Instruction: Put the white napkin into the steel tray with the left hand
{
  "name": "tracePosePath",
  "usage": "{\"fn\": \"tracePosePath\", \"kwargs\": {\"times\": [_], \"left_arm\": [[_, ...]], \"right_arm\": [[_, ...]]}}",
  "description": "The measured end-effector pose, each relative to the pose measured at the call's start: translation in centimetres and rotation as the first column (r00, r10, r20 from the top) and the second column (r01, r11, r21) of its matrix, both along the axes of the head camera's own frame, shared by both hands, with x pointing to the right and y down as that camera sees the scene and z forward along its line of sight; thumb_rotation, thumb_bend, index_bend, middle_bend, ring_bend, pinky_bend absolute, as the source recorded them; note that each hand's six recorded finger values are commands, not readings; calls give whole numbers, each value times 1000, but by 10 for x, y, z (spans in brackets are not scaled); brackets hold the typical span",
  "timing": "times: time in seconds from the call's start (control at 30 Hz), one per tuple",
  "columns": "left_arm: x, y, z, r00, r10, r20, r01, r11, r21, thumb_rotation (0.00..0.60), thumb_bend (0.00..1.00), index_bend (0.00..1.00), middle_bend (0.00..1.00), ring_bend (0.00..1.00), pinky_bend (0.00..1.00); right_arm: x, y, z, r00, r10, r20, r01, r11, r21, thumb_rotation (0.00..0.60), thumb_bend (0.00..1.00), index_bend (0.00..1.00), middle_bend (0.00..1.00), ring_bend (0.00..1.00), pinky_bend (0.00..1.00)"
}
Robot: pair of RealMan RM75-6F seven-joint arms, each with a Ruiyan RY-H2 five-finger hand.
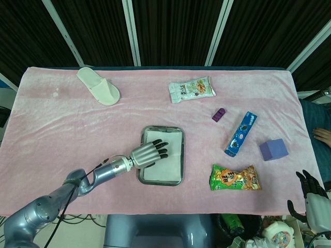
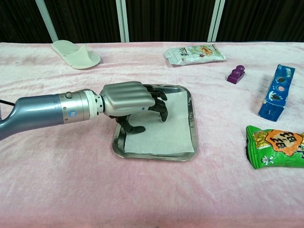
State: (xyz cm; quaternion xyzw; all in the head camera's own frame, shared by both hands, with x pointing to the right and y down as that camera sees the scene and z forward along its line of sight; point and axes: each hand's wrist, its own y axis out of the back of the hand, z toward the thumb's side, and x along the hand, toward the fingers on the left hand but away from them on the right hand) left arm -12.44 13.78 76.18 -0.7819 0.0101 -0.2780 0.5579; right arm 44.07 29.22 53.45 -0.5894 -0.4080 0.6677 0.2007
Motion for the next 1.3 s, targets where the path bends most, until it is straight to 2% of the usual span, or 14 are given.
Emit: {"fn": "tracePosePath", "kwargs": {"times": [0.63,0.9,1.1,1.3], "left_arm": [[0,-2,0,1000,0,2,0,1000,8,600,212,289,280,93,185],[3,-5,-7,999,-8,-32,9,1000,17,600,212,289,281,93,185],[2,-23,-24,995,-39,-88,44,997,58,600,212,293,281,93,185],[-15,-42,-45,990,-76,-116,92,986,142,600,212,300,272,115,178]], "right_arm": [[0,0,0,1000,1,-2,-1,1000,-1,600,357,0,0,58,164],[0,0,0,1000,2,-3,-2,1000,-1,600,356,0,0,58,164],[1,-1,0,1000,0,-6,0,1000,1,600,357,0,0,58,164],[1,-1,0,1000,-6,-14,6,1000,6,600,357,0,0,58,164]]}}
